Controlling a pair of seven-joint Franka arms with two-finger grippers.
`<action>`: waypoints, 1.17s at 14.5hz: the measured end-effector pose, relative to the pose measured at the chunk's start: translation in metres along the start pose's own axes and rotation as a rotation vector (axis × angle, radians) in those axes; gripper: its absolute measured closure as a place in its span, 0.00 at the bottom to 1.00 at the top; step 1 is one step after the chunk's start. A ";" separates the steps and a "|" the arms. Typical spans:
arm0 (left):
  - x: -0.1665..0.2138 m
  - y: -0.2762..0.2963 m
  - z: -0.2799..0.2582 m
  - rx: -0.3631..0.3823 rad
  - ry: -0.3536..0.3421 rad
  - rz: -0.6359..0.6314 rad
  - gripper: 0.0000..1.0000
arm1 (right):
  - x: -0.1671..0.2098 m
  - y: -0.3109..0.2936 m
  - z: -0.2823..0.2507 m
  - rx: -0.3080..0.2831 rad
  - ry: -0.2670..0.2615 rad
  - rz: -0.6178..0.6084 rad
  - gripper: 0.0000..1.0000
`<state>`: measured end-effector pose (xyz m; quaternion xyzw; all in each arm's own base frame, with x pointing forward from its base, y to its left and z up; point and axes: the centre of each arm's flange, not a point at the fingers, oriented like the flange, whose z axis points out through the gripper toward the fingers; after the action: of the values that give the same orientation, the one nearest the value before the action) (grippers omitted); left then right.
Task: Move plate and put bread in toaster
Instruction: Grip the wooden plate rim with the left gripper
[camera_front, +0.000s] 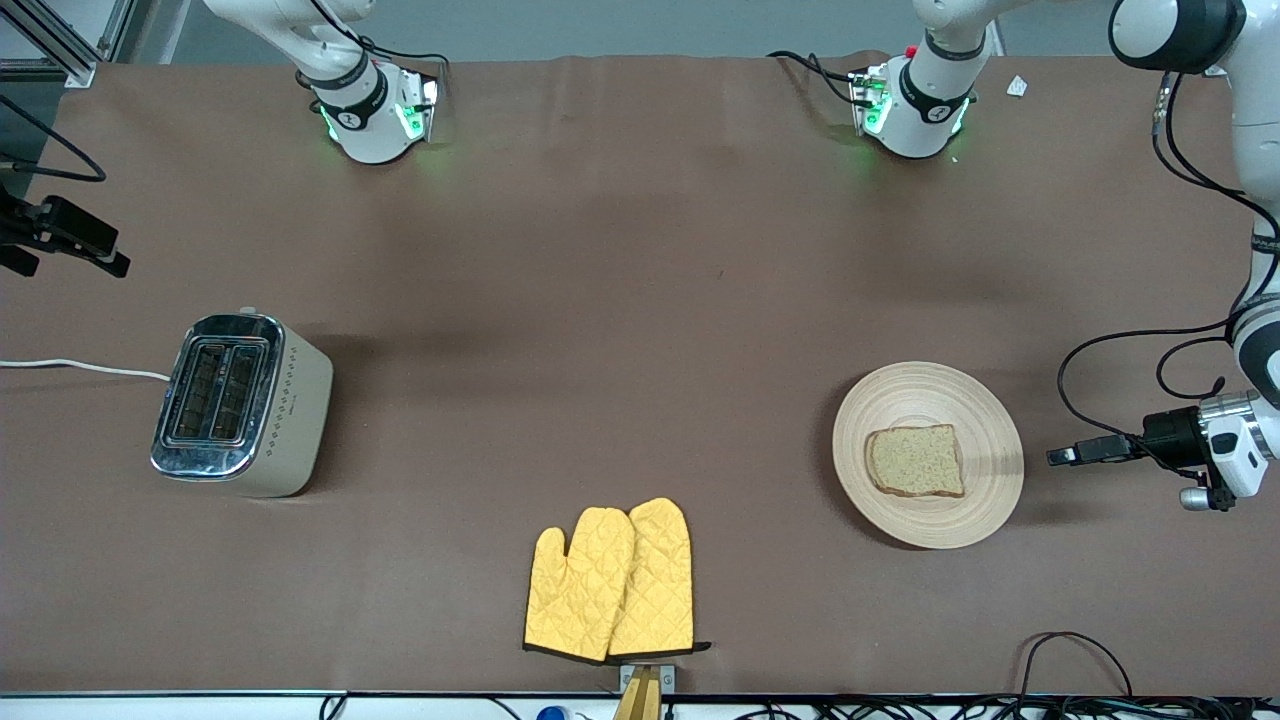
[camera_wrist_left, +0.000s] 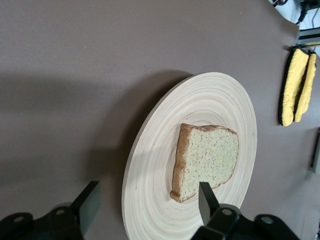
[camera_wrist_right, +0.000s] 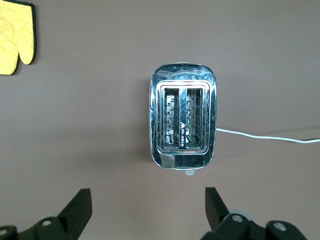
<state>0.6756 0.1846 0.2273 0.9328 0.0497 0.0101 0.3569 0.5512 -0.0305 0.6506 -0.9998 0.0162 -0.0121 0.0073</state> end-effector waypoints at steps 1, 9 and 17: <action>-0.001 -0.007 0.004 -0.022 0.008 0.013 0.19 | 0.000 0.000 0.000 0.000 0.000 0.000 0.00; -0.009 -0.052 0.044 -0.168 0.063 0.095 0.41 | 0.000 0.000 0.000 0.000 -0.001 0.000 0.00; -0.010 -0.054 0.056 -0.181 0.055 0.159 0.57 | 0.000 0.000 0.000 0.000 -0.001 0.000 0.00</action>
<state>0.6642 0.1862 0.1500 0.8971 -0.0159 0.0687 0.4362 0.5510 -0.0305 0.6505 -0.9998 0.0163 -0.0114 0.0073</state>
